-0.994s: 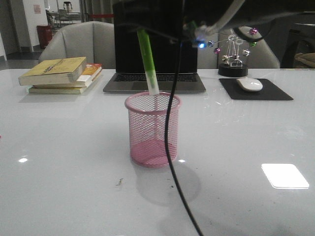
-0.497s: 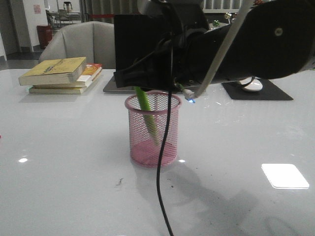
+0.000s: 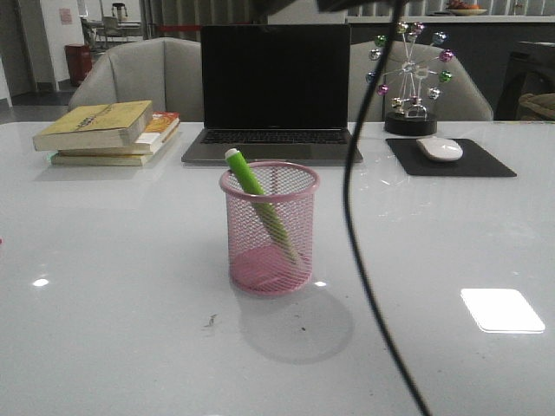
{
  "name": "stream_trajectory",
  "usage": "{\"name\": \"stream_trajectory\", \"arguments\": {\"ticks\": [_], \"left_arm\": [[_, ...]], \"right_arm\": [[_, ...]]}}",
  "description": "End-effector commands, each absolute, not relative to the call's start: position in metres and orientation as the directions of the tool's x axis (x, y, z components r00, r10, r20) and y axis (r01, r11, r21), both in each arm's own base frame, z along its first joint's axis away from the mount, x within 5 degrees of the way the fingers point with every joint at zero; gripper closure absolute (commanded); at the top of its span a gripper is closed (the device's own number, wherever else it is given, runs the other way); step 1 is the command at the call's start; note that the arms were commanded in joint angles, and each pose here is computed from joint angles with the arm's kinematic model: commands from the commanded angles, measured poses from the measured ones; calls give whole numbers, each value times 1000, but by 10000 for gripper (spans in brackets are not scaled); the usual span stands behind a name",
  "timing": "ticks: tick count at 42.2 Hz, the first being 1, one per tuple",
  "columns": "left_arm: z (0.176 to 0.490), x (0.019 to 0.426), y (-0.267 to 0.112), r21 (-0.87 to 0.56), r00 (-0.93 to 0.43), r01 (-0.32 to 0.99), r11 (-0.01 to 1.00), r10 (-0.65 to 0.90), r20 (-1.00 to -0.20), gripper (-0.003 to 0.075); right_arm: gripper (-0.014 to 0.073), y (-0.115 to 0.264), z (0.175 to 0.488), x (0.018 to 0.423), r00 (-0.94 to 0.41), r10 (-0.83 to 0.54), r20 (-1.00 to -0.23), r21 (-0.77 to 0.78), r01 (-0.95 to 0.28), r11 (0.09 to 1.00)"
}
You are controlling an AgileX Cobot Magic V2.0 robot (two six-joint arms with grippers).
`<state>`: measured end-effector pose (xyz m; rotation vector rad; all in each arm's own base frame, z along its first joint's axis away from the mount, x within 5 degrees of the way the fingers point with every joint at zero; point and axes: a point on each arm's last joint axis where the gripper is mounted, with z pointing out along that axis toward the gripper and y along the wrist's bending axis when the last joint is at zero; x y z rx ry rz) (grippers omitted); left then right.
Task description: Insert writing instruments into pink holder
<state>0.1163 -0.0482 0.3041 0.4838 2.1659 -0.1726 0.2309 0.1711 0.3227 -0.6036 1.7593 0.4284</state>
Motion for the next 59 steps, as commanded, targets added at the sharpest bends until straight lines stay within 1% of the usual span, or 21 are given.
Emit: {"name": "stream_trajectory", "arguments": {"ticks": [1,7,10,13,23,31,36,41,45,53,59], "left_arm": [[318,120,-51,45,-461,407,912,248,-852,212],[318,120,-51,45,-461,407,912,248,-852,212],[318,120,-51,45,-461,407,912,248,-852,212],[318,120,-52,43,-459,407,912,245,-854,212],[319,120,-52,36,-459,407,912,239,-855,212],[318,121,-52,29,-475,403,915,236,-848,211],[317,130,-52,27,-567,377,926,253,-784,204],[318,146,-50,3,-678,300,954,216,-703,181],[314,165,-46,-5,-752,228,974,172,-636,180],[296,212,-36,3,-843,121,993,105,-527,181],[278,247,-26,7,-882,57,998,53,-467,181]], "right_arm": [[106,150,359,206,-118,-211,-970,-99,-604,791],[106,127,366,174,-219,-281,-934,-93,-610,787],[106,117,363,160,-263,-310,-914,-89,-613,785],[106,108,356,147,-295,-307,-905,-66,-616,785],[106,87,327,116,-325,-289,-900,-28,-619,785],[106,80,321,107,-316,-282,-906,-29,-619,785],[106,80,321,107,-317,-283,-905,-29,-619,785],[106,80,321,107,-317,-283,-905,-29,-619,785],[106,80,321,107,-317,-283,-905,-29,-619,785],[106,80,321,107,-317,-283,-905,-29,-619,785],[106,80,321,107,-317,-283,-905,-29,-619,785]]}}
